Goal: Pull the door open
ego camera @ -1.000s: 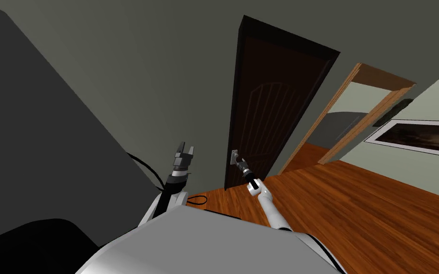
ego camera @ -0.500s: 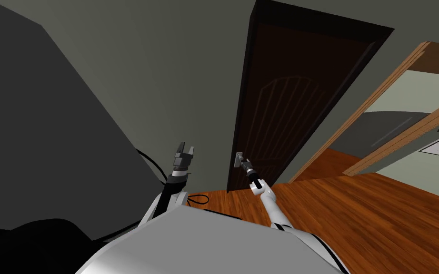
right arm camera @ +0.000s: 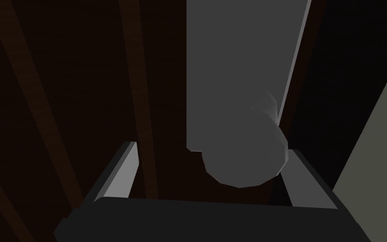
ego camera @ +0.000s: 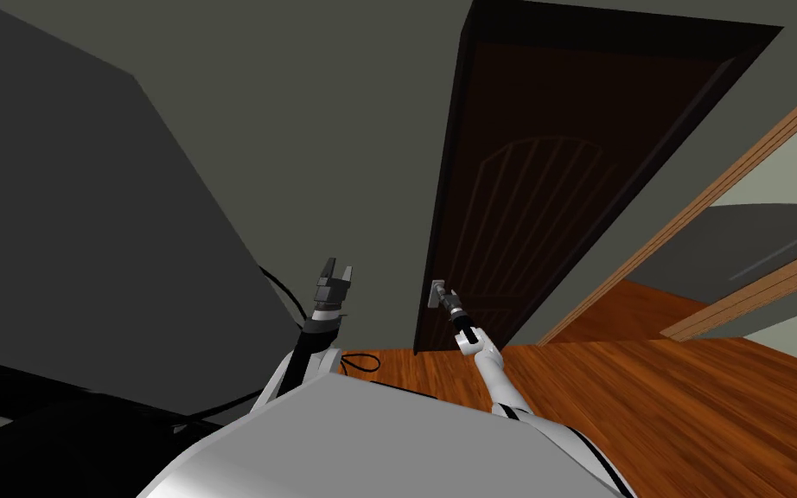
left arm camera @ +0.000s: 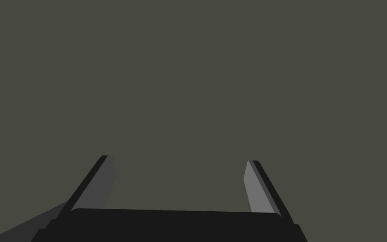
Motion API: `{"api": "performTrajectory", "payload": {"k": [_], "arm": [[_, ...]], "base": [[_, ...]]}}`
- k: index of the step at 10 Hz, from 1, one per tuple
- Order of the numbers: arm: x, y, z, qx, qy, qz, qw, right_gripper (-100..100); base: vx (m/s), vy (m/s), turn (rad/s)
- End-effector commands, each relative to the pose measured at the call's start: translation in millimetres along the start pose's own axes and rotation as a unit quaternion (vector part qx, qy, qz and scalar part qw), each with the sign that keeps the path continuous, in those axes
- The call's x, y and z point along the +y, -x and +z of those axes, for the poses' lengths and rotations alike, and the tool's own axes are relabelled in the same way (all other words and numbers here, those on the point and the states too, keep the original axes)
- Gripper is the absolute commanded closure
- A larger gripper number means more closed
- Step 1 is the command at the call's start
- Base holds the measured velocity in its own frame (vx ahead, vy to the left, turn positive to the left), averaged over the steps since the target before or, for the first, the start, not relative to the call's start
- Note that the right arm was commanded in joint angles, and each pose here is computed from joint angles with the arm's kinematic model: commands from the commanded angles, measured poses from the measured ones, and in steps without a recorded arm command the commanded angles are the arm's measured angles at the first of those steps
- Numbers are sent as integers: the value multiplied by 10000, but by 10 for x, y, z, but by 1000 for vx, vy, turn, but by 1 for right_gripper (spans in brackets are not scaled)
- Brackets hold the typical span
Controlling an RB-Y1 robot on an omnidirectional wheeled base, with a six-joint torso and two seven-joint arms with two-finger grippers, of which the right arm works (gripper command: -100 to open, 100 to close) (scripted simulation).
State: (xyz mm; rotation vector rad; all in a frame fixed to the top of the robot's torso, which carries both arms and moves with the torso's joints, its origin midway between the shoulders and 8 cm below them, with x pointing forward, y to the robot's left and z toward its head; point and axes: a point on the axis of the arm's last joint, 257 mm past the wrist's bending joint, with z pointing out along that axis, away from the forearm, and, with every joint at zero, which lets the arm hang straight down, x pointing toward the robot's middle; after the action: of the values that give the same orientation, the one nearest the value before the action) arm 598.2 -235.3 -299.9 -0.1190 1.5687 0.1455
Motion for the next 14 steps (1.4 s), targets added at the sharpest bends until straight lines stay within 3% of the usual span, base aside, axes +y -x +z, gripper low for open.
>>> {"api": "performTrajectory", "payload": {"k": [1, 6, 7, 11, 14], "arm": [[-4, -3, -2, 6, -2, 2, 10000, 100], [-4, -3, -2, 6, -2, 2, 10000, 100], [69, -10, 1, -11, 41, 250, 9997, 100], [22, 9, -1, -45, -14, 701, 9975, 100], [-28, 27, -5, -84, -69, 1182, 9929, 100]], "base": [[-9, 7, 1], [-2, 1, -4], [-30, -6, 87], [-35, -15, 71], [-39, -19, 73]]}}
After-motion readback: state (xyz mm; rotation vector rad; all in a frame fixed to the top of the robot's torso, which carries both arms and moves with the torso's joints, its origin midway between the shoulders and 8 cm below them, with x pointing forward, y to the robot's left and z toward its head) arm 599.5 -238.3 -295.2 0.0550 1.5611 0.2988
